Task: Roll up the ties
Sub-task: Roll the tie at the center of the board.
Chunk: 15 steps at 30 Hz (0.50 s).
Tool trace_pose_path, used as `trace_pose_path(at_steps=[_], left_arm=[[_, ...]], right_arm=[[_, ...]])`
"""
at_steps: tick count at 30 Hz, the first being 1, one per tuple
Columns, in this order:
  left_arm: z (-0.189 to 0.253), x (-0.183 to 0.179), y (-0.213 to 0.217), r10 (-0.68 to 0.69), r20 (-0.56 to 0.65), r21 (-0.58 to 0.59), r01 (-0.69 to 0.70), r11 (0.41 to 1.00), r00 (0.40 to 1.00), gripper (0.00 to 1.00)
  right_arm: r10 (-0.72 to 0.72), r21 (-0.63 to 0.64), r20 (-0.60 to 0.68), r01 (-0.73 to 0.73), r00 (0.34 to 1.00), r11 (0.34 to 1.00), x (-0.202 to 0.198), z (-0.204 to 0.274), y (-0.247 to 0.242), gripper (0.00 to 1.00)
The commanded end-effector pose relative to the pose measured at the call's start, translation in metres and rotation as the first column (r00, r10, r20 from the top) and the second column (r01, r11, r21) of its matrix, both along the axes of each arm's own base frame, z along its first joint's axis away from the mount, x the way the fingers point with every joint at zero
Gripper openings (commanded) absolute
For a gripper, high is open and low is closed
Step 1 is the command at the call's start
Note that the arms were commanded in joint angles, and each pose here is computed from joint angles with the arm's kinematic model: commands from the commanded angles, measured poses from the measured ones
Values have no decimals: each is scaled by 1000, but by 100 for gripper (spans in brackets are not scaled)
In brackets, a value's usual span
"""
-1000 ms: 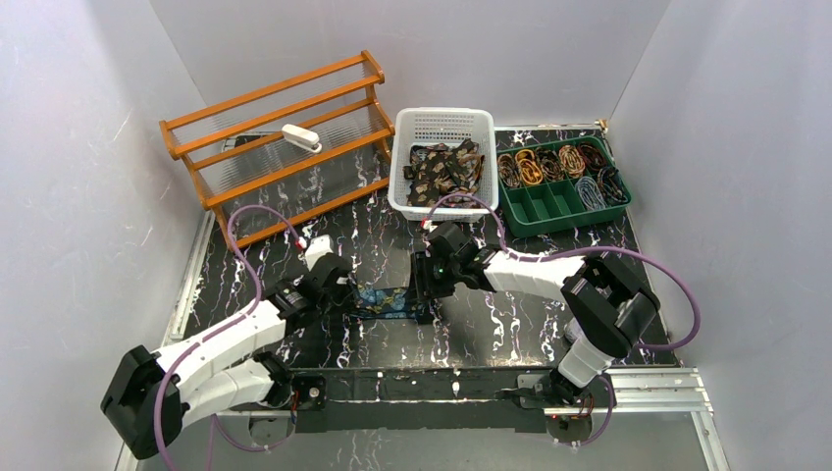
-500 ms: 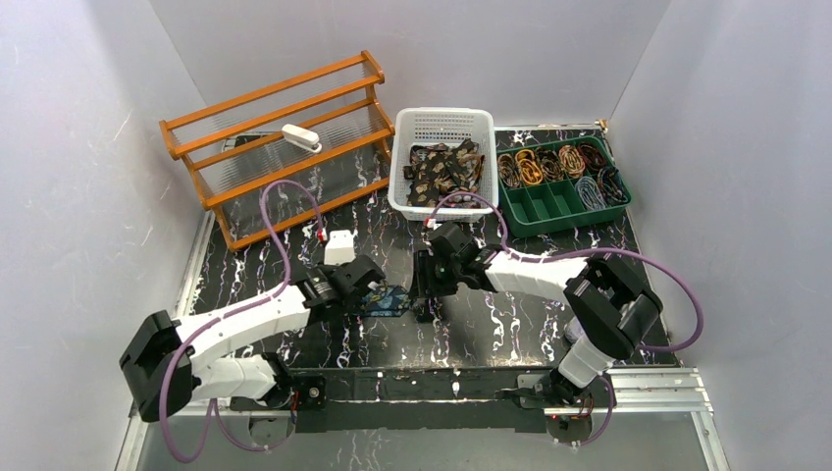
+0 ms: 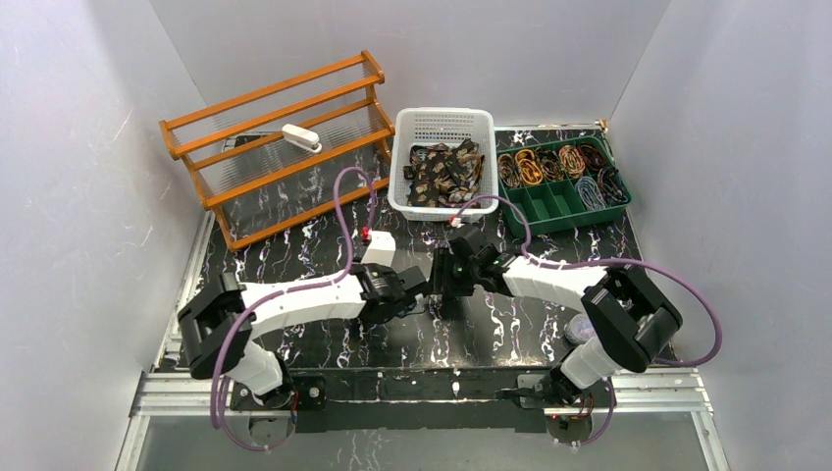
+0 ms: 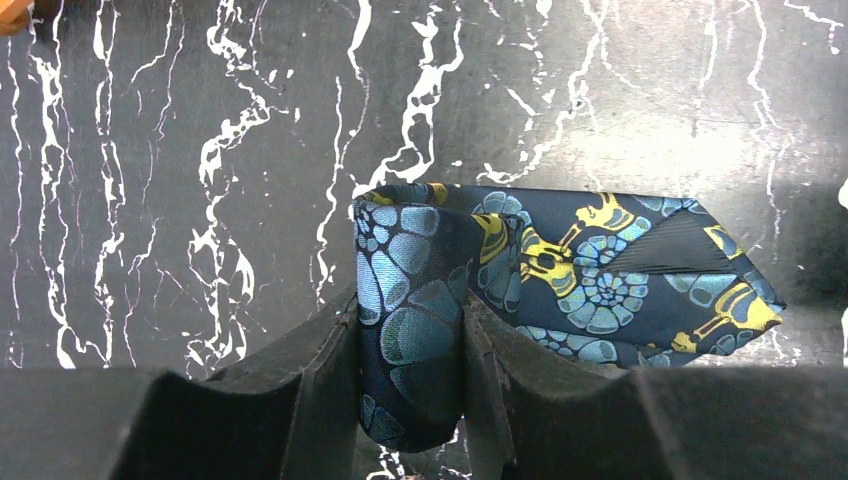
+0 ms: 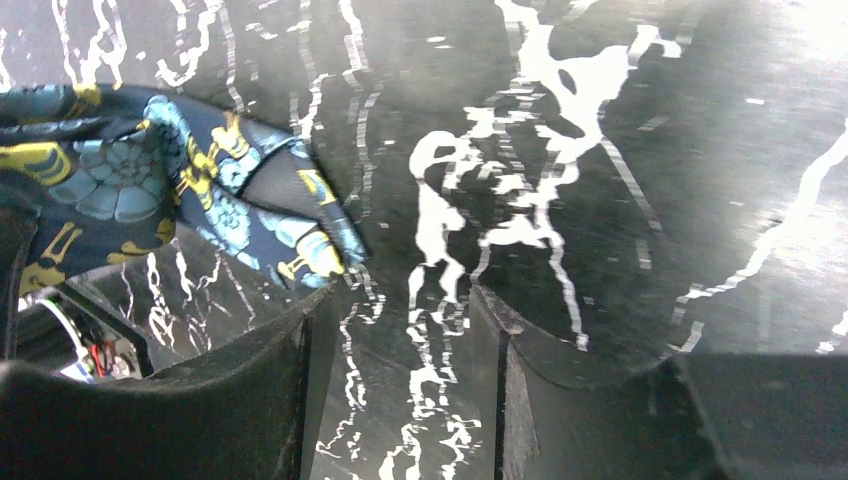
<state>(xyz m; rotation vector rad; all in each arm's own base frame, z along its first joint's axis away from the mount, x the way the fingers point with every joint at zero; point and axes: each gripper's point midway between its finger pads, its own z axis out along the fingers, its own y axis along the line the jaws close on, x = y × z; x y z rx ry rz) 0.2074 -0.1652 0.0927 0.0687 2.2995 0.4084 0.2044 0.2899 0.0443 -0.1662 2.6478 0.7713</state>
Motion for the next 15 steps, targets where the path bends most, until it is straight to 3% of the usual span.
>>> trace_pose_path(at_steps=[1,10,15], left_arm=[[15,8,-5,3,83,95,-11,995,997,34],[13,9,-38,-56,79,266,33,963,995,37],[6,8,-60,-92,55,283,73,956,994,43]], right_arm=[[-96,63,-2,96,995,993,14,7,-14,59],[-144,108,-24,146,989,983,19,9,-30,62],[-174,121,-34,177,984,977,21,9,-40,63]])
